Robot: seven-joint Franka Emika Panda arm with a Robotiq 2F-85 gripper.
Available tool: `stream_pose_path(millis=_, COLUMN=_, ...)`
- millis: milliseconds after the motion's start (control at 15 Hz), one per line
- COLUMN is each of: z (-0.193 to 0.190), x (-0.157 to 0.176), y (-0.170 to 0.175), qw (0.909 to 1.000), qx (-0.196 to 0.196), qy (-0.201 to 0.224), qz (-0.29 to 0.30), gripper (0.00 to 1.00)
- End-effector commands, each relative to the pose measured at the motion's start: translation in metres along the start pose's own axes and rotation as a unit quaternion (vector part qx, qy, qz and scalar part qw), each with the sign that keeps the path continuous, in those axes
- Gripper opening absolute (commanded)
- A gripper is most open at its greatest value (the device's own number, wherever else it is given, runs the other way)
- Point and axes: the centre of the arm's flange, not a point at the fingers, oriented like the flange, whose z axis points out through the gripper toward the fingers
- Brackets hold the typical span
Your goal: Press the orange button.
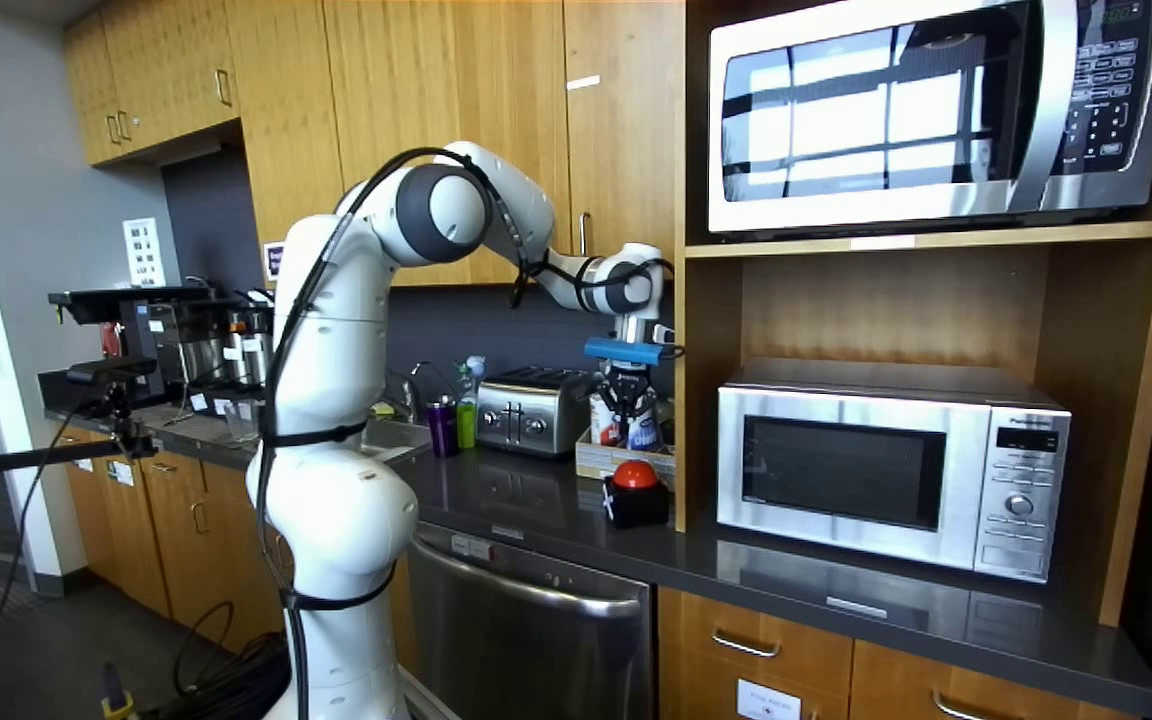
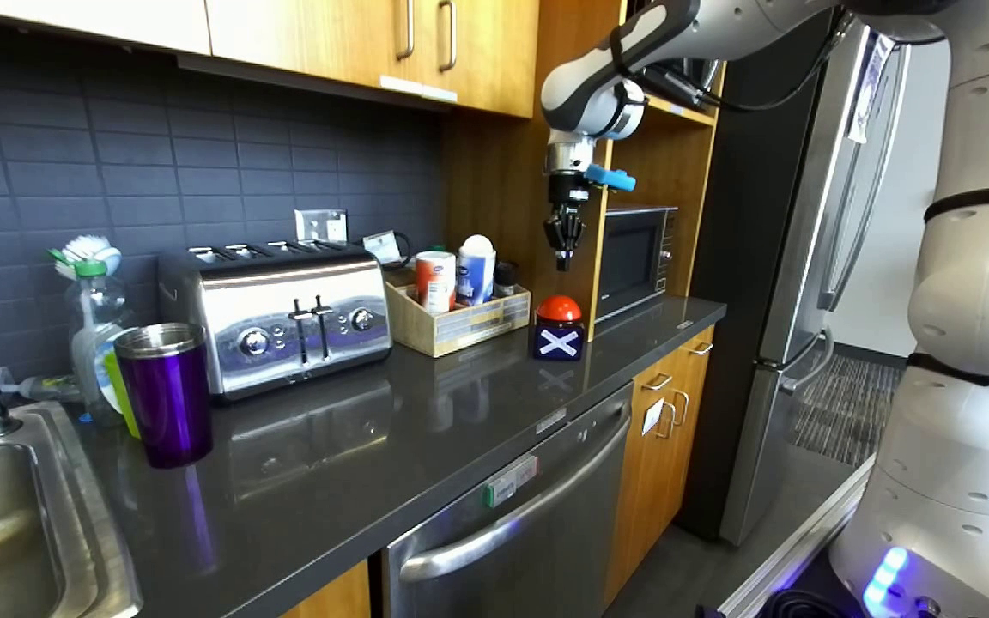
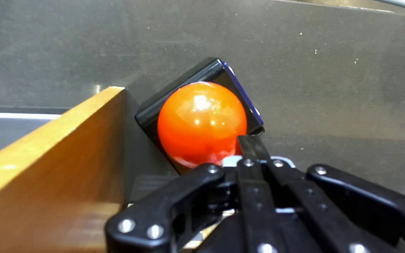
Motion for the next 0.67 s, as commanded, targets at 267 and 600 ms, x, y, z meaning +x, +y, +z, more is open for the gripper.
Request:
stream_pose_path(millis=267, z=0.028, x=0.019, y=0.024, qw=0.9998, qx=0.000, qy=-0.010, qz=-0.019, gripper=0.00)
stream_pose_path(millis=600, z=0.045, x=0.033, y=0.038, qw=0.9998, qx=-0.011, qy=0.002, qz=-0.018, gripper=0.00)
